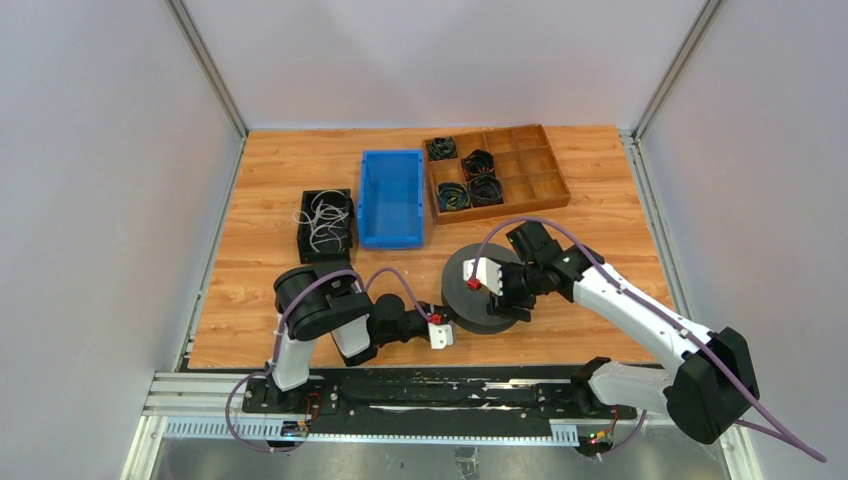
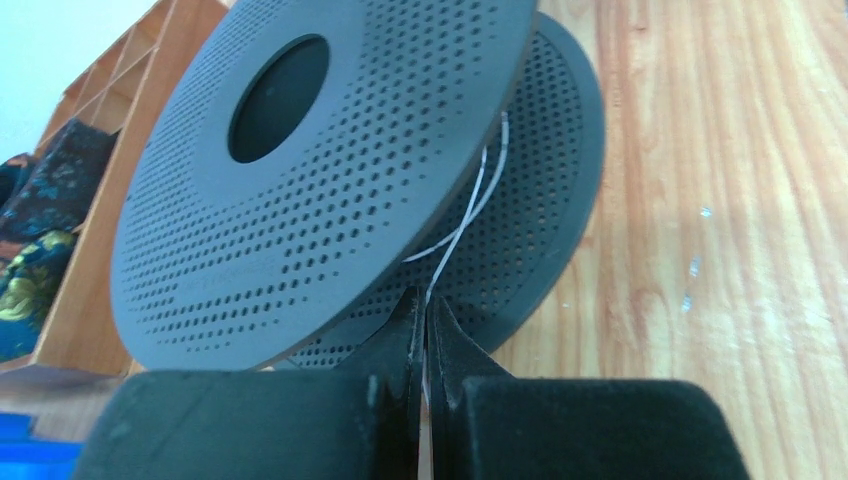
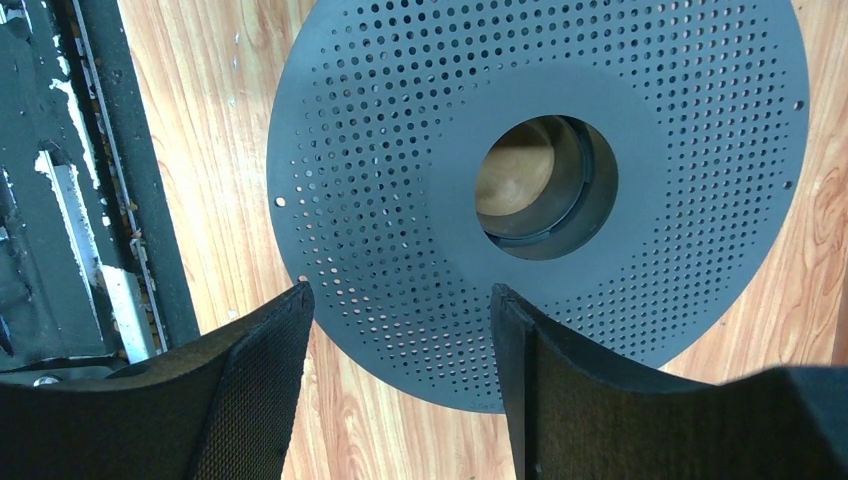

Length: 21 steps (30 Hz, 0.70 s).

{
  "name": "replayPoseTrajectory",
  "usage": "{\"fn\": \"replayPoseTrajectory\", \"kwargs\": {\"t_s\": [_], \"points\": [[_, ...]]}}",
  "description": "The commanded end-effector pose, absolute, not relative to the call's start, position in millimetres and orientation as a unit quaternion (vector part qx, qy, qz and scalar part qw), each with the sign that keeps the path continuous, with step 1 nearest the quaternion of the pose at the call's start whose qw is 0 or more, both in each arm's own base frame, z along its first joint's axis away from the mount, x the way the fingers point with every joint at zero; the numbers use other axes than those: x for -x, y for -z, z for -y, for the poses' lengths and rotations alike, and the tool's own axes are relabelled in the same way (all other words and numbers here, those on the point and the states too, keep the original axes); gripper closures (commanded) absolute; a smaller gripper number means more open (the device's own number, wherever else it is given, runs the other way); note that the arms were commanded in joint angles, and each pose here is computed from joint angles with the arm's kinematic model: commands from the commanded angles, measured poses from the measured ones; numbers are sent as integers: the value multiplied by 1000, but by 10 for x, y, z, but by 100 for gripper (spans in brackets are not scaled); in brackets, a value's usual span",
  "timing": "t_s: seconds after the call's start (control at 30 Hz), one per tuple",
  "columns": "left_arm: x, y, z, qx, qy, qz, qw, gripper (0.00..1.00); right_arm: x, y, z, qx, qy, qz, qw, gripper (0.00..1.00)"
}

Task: Wrap the cables
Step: Adjust the cable on the cable reel.

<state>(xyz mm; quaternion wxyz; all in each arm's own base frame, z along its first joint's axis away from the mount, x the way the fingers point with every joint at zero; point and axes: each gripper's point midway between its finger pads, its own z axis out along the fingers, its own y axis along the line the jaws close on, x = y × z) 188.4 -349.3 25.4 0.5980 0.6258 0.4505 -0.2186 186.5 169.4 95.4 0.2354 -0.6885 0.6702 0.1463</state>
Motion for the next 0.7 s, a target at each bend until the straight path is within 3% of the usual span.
{"fn": "replayPoseTrajectory", "kwargs": {"t_s": [0.0,0.4,0.67], "points": [[-2105,-405,3512,-591,163,-464,640,100,-1790,-884,-1660,681,-159,-679,223,35],[-2312,-245,3470,-572,59,-501,647,92,-1765,-841,-1666,678,-165,-681,222,35],[-2388,-156,3437,-570,25,-510,644,74,-1757,-816,-1659,677,-165,-682,220,35]]}}
